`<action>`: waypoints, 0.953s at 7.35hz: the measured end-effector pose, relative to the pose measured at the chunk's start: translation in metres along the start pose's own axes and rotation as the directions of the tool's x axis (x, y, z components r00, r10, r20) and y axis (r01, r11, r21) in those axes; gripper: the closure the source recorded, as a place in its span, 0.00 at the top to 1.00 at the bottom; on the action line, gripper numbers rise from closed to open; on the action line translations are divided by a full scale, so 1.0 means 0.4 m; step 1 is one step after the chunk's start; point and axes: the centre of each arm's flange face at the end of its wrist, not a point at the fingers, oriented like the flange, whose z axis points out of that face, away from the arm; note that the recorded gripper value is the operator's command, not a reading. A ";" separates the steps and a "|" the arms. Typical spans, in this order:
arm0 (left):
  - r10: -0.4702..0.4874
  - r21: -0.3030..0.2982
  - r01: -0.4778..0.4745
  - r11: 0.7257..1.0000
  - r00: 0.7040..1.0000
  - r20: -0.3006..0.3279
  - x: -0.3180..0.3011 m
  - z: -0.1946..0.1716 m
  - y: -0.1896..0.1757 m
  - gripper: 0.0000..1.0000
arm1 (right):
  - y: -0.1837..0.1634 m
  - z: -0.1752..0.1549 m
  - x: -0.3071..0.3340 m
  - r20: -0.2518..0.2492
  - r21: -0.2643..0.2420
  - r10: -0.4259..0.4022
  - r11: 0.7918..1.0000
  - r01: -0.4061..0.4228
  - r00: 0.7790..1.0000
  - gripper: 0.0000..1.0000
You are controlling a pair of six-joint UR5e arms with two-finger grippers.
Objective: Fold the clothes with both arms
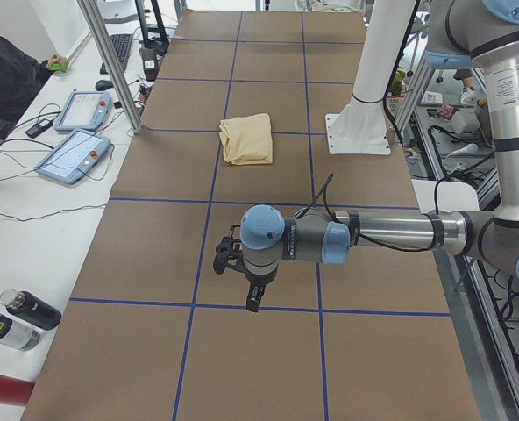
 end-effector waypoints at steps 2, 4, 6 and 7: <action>0.000 0.000 0.000 1.000 1.000 0.003 0.001 -0.001 0.000 1.00 | -0.002 -0.002 -0.004 0.004 0.010 -0.013 1.000 0.013 1.000 1.00; 0.000 0.000 0.000 1.000 1.000 0.003 0.001 -0.002 0.000 1.00 | -0.002 -0.001 -0.004 0.005 0.011 -0.017 1.000 0.017 1.000 1.00; 0.000 0.000 0.000 1.000 1.000 0.003 0.001 -0.002 0.000 1.00 | -0.002 -0.001 -0.004 0.005 0.011 -0.017 1.000 0.017 1.000 1.00; 0.000 0.000 0.000 1.000 1.000 0.003 0.001 -0.002 0.000 1.00 | -0.002 -0.001 -0.004 0.005 0.011 -0.016 1.000 0.016 1.000 1.00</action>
